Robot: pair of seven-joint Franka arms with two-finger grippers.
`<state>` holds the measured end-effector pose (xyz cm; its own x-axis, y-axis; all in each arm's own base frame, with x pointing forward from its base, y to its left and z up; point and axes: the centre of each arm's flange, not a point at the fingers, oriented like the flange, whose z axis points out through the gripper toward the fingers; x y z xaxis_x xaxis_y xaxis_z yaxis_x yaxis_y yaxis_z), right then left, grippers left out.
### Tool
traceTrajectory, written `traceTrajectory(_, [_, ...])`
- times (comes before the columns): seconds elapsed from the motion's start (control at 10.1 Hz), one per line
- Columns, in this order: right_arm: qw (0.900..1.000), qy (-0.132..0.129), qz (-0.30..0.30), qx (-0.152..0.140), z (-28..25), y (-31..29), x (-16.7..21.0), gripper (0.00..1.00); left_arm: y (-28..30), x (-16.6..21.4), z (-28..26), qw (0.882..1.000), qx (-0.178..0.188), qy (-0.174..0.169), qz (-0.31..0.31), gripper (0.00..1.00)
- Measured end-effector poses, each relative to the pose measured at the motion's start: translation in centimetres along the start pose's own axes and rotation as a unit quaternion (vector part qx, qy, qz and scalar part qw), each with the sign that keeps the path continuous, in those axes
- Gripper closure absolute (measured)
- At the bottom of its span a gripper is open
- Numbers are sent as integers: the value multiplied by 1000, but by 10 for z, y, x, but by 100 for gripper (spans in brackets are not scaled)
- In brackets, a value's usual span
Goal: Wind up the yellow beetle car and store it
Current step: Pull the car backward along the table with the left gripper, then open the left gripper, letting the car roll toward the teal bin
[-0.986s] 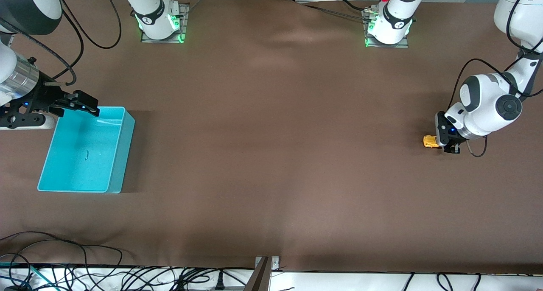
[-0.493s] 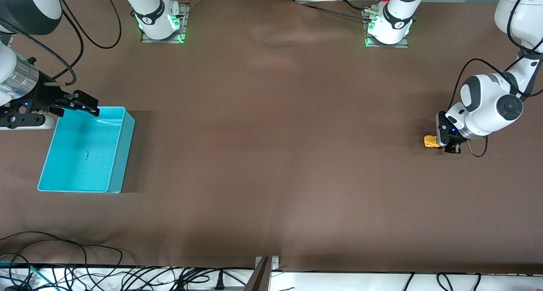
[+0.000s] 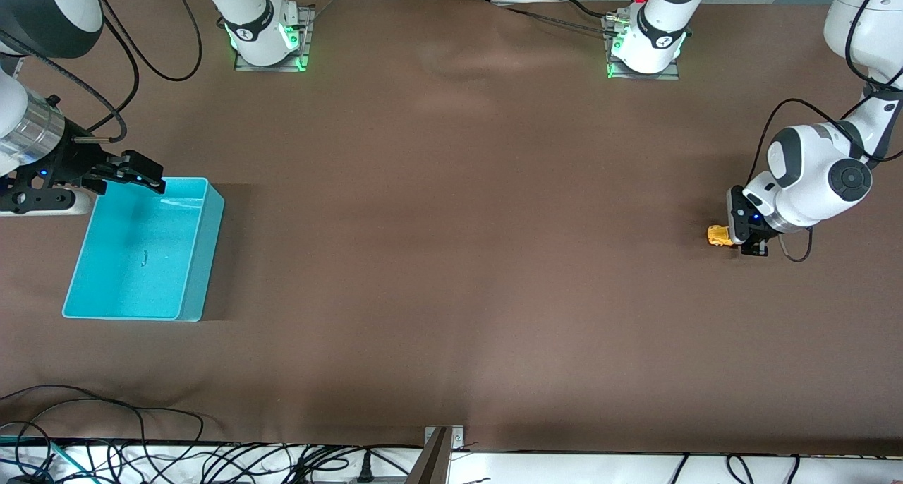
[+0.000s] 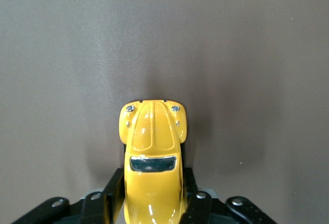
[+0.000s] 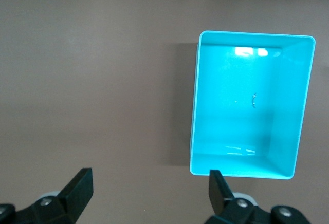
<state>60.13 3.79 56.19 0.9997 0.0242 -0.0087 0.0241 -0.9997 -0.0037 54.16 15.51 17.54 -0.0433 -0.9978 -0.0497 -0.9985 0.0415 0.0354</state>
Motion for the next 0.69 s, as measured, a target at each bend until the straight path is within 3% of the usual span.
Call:
traceTrajectory(0.3, [1000, 0, 0, 0, 0, 0, 0, 0, -13, 1, -20, 999, -31, 7, -8, 4])
traceTrajectory(0.69, [1000, 1, 0, 0, 0, 0, 0, 0, -42, 4, -102, 991, -110, 19, -71, 0])
